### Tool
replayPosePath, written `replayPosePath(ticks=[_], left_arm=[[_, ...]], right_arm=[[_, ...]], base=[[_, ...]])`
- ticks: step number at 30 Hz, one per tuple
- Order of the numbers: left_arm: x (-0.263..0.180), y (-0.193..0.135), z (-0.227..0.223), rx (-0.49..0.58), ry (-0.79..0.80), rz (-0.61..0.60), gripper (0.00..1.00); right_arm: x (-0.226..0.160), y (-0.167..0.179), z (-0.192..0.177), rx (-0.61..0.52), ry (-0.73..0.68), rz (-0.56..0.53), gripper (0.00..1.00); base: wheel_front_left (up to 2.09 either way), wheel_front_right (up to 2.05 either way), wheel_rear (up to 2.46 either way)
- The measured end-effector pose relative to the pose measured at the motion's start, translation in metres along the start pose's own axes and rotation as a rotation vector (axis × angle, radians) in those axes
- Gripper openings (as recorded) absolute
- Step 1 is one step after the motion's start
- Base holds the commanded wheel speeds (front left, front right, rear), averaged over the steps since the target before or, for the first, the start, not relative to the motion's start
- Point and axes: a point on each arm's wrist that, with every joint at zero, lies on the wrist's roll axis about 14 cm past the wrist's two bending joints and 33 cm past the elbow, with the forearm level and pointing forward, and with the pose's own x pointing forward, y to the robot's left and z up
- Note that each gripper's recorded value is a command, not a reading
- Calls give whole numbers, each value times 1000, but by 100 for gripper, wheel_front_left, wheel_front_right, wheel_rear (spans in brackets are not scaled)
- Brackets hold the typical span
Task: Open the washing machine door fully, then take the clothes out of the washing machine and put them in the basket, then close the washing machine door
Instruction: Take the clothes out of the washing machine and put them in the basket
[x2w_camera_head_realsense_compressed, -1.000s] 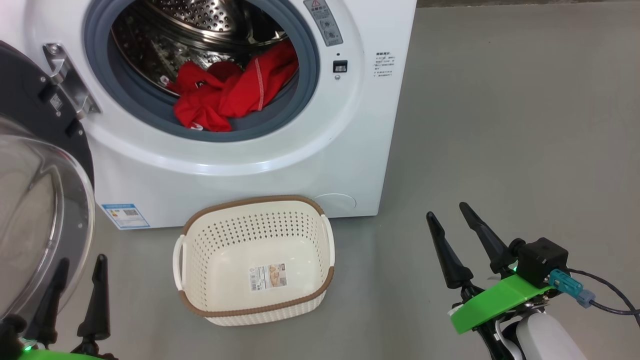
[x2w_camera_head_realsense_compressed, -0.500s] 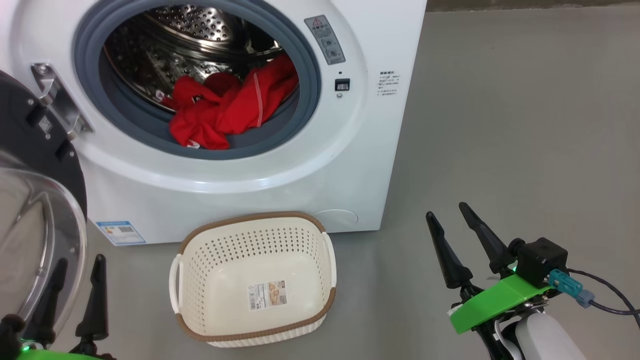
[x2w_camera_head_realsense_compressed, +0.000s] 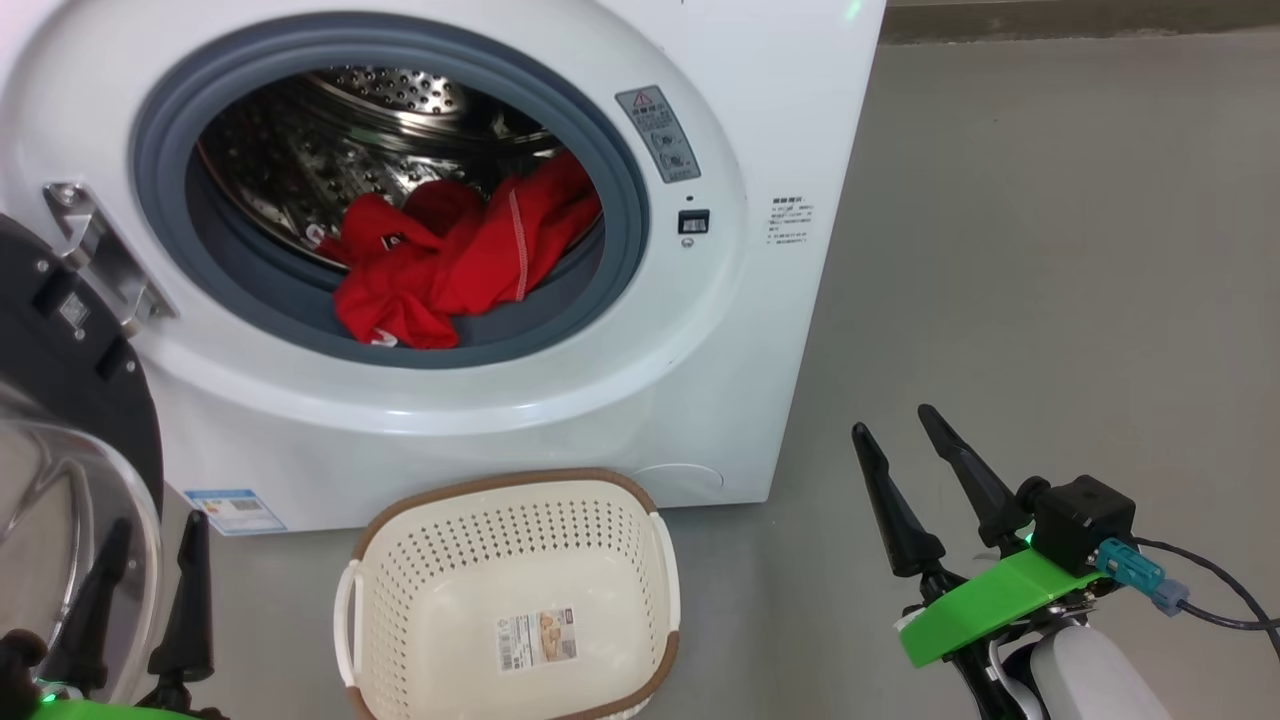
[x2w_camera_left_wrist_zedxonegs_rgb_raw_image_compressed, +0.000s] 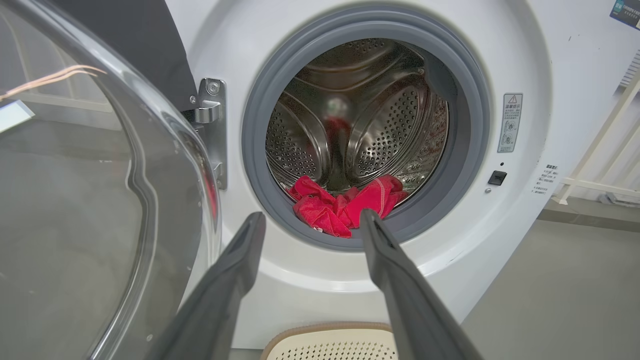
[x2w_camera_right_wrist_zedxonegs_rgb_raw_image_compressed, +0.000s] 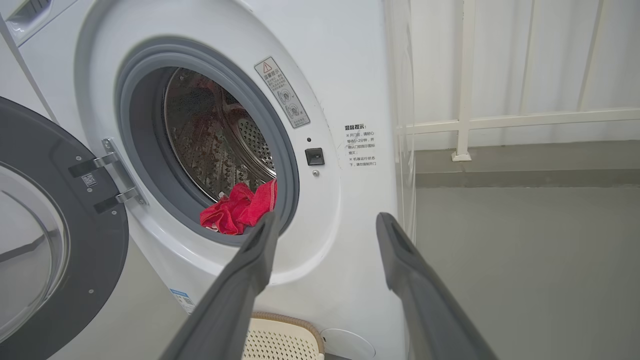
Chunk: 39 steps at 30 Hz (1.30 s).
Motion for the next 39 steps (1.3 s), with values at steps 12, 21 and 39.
replayPosePath(ticks=[12,21,39], left_arm=[[0,2,1,1,-4,6,100],[-1,2,0,6,-2,7,100],[0,3,-1,6,2,10,100]], right_arm=[[0,0,0,0,-1,1,100],[1,1,-1,1,1,2,100],[1,0,-2,2,6,0,100]], base=[[25,-25,0],[0,0,0],[0,0,0]])
